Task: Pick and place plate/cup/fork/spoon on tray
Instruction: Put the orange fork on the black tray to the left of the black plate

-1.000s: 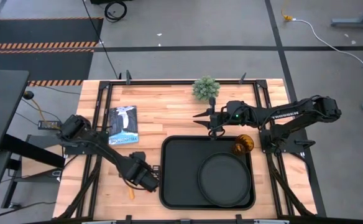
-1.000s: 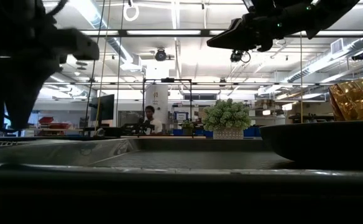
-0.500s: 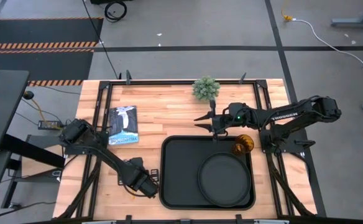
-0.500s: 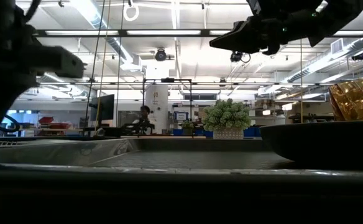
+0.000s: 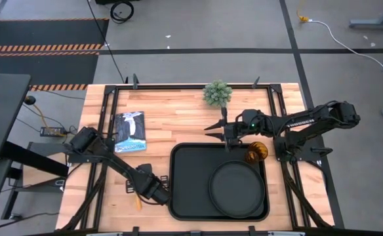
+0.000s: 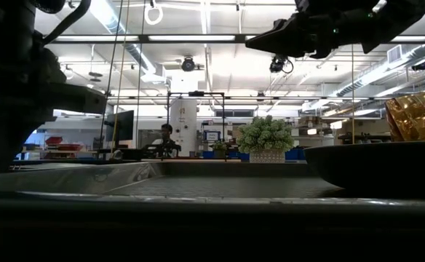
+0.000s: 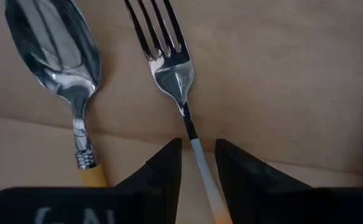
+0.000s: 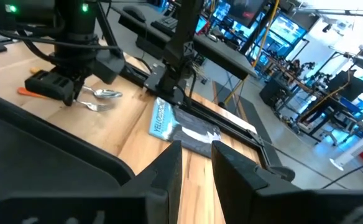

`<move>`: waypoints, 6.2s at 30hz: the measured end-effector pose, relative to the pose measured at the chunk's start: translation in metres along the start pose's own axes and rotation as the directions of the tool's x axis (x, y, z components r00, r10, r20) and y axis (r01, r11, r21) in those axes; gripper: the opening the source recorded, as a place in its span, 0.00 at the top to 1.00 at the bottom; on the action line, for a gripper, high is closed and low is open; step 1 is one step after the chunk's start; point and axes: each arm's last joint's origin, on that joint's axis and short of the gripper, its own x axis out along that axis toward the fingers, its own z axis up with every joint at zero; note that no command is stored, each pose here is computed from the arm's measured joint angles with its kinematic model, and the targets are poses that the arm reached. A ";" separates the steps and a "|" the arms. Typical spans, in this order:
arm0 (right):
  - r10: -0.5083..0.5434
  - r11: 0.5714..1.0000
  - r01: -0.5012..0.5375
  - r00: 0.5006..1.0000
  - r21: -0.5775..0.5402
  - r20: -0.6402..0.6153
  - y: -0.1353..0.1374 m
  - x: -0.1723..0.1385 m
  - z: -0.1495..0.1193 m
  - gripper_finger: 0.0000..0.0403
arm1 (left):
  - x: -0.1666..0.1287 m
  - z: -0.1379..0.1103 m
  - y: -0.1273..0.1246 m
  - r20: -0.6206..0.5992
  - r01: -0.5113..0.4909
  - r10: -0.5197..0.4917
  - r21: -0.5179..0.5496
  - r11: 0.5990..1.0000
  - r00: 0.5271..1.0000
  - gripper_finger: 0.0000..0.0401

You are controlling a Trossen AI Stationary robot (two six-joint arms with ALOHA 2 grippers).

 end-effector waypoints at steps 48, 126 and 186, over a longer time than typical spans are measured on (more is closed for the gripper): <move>-0.045 0.999 0.045 0.993 -0.001 -0.113 0.000 -0.009 -0.001 0.77 | -0.046 0.007 -0.032 0.124 0.136 -0.159 0.177 0.975 0.979 0.95; -0.038 0.999 0.037 0.990 -0.009 -0.136 -0.006 -0.042 0.013 0.77 | -0.016 -0.003 -0.157 -0.102 0.472 -0.483 0.461 0.751 0.869 0.87; -0.003 1.000 0.003 0.995 -0.003 -0.102 0.001 -0.041 0.019 0.77 | -0.021 0.015 -0.172 -0.077 0.341 -0.538 0.845 0.412 0.840 0.98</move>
